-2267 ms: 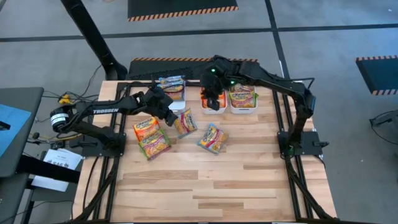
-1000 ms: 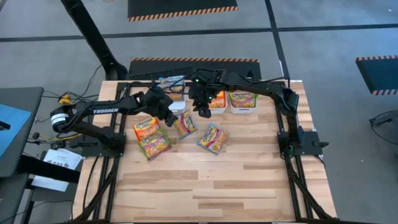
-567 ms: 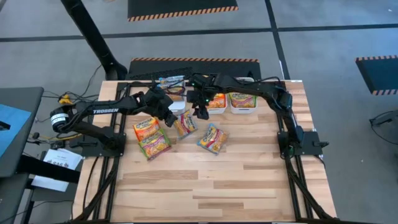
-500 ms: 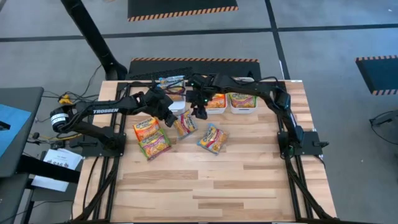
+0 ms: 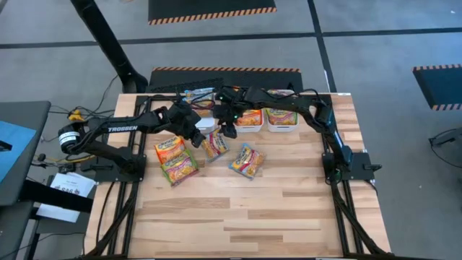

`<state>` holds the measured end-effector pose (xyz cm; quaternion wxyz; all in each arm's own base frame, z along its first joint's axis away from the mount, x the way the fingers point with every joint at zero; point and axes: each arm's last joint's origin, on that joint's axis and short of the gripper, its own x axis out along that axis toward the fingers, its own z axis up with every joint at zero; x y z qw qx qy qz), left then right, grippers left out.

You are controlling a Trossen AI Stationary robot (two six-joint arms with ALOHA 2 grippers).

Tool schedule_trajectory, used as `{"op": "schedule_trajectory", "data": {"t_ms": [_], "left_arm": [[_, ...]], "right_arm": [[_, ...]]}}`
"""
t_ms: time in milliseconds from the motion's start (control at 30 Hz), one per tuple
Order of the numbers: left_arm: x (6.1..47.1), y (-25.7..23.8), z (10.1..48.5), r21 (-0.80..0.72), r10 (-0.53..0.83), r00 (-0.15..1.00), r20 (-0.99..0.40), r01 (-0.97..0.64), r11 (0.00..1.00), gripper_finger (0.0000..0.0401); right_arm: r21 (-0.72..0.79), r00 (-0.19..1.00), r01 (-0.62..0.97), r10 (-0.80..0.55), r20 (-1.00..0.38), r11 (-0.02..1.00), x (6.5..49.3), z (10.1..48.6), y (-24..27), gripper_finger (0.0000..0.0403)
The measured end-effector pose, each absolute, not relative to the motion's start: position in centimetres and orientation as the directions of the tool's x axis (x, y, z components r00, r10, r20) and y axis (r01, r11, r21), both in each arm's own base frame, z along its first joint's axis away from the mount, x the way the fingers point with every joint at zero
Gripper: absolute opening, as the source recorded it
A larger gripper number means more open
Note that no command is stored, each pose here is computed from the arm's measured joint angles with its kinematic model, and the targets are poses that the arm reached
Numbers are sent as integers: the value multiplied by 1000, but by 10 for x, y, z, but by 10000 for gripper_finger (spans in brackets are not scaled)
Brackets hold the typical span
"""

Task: Sort Maruchan noodles
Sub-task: Put the blue noodle pack into the left white bin

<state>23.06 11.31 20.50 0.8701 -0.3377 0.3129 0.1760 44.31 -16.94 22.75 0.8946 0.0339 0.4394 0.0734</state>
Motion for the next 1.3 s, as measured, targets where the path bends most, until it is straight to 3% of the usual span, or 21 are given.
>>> {"op": "schedule_trajectory", "data": {"t_ms": [700, 1000, 1300], "left_arm": [[234, 115, 210, -482, 117, 776, -619, -494, 724, 0], [234, 115, 209, -485, 112, 776, -621, -492, 723, 0], [234, 114, 209, -489, 101, 776, -623, -487, 724, 0]], "right_arm": [[142, 609, -79, 161, -776, 987, 447, 228, -164, 229], [167, 511, -37, 162, -844, 985, 454, 193, -155, 227], [154, 491, -12, 140, -860, 988, 457, 189, -148, 158]]}}
